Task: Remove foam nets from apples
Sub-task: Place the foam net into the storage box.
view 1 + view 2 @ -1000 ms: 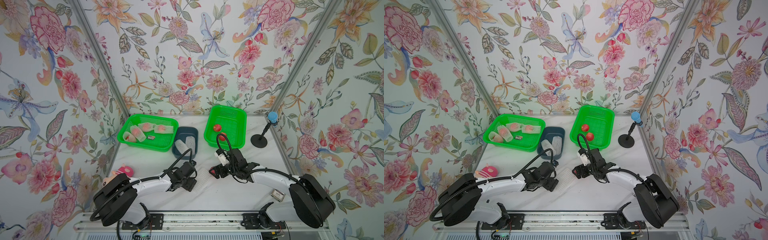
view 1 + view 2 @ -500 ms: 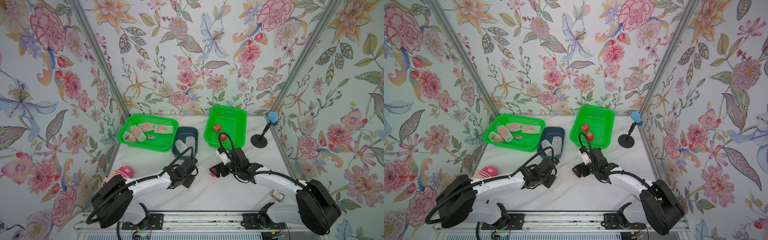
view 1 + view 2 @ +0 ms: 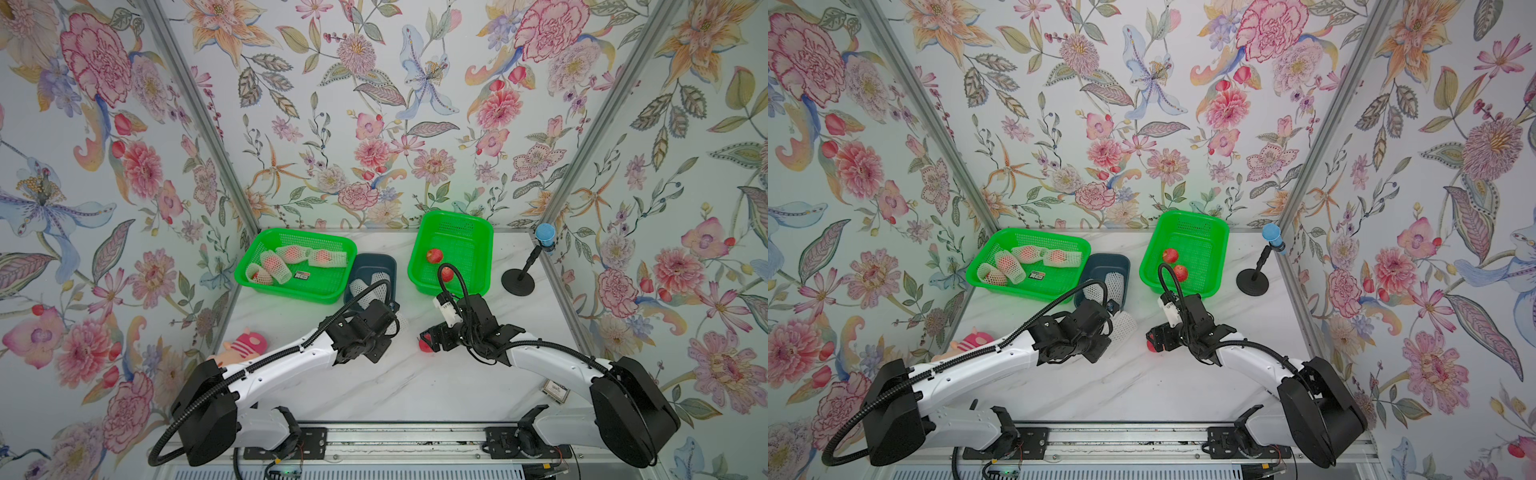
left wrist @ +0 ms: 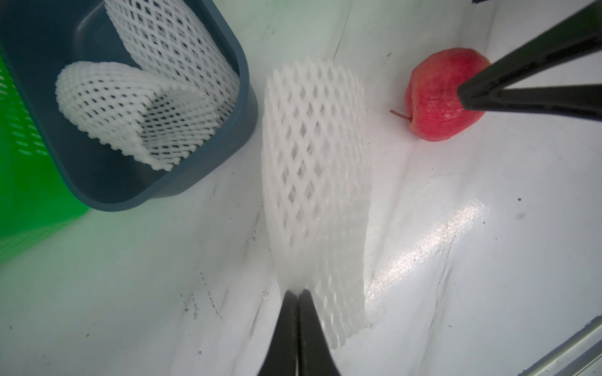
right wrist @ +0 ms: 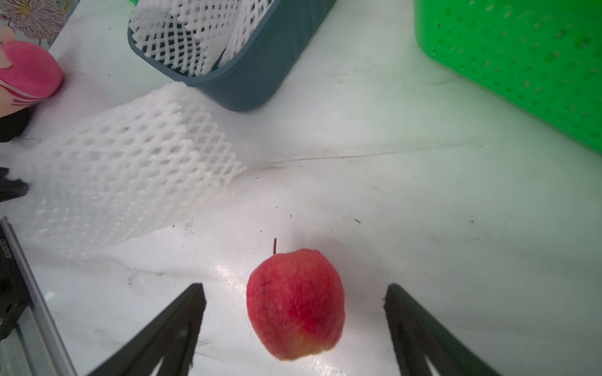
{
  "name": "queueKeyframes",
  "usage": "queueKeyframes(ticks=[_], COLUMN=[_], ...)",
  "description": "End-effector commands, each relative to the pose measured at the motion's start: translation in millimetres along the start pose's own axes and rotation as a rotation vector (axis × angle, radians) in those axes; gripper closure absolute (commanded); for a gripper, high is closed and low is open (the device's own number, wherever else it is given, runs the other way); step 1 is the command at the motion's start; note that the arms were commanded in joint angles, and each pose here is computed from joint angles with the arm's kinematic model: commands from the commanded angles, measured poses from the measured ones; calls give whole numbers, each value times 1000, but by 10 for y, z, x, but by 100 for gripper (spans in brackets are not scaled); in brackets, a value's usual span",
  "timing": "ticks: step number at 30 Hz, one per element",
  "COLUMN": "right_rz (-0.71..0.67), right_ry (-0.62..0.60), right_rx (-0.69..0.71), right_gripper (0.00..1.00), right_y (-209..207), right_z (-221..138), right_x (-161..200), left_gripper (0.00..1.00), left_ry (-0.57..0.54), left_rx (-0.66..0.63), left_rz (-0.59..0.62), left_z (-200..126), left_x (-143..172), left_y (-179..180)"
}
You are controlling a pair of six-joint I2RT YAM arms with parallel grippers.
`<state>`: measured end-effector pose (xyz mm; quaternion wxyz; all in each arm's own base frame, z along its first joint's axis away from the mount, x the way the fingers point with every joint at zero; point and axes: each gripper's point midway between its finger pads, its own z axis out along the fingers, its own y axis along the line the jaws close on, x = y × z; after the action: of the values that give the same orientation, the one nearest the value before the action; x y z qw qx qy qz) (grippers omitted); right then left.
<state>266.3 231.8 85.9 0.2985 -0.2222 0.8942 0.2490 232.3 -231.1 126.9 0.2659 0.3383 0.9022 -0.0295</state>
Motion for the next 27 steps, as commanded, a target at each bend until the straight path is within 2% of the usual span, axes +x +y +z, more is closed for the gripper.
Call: queueKeyframes(ticks=[1, 9, 11, 15, 21, 26, 27], right_rz=[11, -7, -20, -36, -40, -44, -45], right_ry=[-38, -58, -66, -69, -59, -59, -57], right_rx=[23, -15, -26, -33, -26, -19, -17], right_gripper=[11, 6, 1, 1, 1, 1, 1], right_y=[-30, 59, 101, 150, 155, 143, 137], right_z=[-71, -111, -127, -156, -175, -190, -191], right_x=[-108, -119, -123, -115, -78, -68, -65], left_gripper=[100, 100, 100, 100, 100, 100, 100], left_ry=[-29, -202, -237, -291, -336, -387, -377], left_rx=[-75, -185, -214, -271, -247, -152, -131], left_rz=[0, -145, -191, -287, -392, -440, -448], left_z=[-194, -409, -427, -423, -229, -57, 57], left_x=[-142, -780, -904, -1114, -1312, -1498, -1513], left_y=[210, 716, 885, 1227, 1441, 1394, 1367])
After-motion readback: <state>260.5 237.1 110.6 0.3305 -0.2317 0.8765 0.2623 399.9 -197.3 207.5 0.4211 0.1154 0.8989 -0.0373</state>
